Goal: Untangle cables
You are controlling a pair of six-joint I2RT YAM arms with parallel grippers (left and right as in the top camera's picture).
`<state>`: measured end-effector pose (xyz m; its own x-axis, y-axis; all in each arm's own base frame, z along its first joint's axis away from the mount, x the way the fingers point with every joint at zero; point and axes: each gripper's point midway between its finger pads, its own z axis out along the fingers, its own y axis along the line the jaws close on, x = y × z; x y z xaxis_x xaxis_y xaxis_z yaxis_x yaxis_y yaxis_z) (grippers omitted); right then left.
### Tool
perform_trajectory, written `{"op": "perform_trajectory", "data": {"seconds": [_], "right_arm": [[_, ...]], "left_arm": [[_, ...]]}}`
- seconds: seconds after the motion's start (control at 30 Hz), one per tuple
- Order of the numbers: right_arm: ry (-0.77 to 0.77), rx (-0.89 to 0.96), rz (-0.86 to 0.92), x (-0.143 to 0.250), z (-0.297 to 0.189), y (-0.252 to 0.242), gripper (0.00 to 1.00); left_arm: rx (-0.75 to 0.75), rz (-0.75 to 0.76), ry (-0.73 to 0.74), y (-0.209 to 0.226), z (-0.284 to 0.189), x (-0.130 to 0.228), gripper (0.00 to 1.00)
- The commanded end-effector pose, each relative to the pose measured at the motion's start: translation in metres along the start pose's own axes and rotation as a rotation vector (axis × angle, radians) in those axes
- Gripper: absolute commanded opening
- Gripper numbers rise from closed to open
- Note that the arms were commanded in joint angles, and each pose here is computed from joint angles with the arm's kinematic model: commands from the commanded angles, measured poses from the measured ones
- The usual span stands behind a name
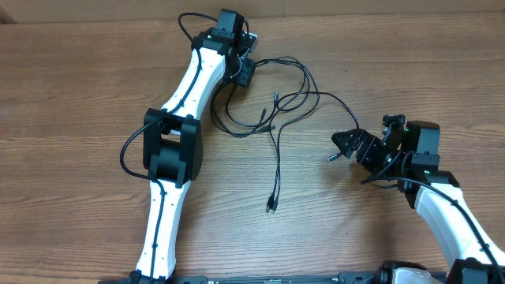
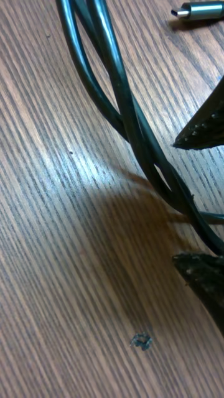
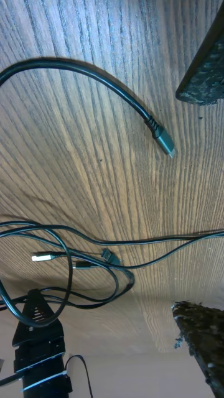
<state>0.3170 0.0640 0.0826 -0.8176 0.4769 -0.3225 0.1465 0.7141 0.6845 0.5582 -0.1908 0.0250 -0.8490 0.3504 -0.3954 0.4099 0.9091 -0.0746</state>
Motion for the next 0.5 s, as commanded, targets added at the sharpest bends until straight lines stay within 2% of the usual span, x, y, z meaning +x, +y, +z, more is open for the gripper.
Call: {"op": "perform_trajectory", "data": {"seconds": [0.0, 0.07, 0.1, 0.13, 0.37, 0.47], "right_arm": [[-0.027, -0.006, -0.019, -0.008, -0.003, 0.006, 1.0], [-0.027, -0.006, -0.019, -0.008, -0.003, 0.006, 1.0], [-0.027, -0.005, -0.019, -0.008, -0.003, 0.006, 1.0], [-0.027, -0.005, -0.019, -0.008, -0.003, 0.006, 1.0], [-0.027, -0.005, -0.019, -0.008, -0.003, 0.006, 1.0], [-0.027, -0.005, -0.019, -0.008, -0.003, 0.006, 1.0]], "left_arm": [[0.018, 0.019, 0.027, -0.006, 0.008, 0.008, 0.37], [0.018, 0.018, 0.026, -0.006, 0.008, 0.008, 0.24], [0.018, 0.018, 0.031, -0.006, 0.007, 0.009, 0.1], [0.018, 0.018, 0.034, -0.006, 0.007, 0.01, 0.05], [0.021, 0.014, 0.062, -0.007, 0.002, 0.016, 0.04], [0.02, 0.015, 0.057, -0.01, -0.022, 0.011, 0.04]]}}
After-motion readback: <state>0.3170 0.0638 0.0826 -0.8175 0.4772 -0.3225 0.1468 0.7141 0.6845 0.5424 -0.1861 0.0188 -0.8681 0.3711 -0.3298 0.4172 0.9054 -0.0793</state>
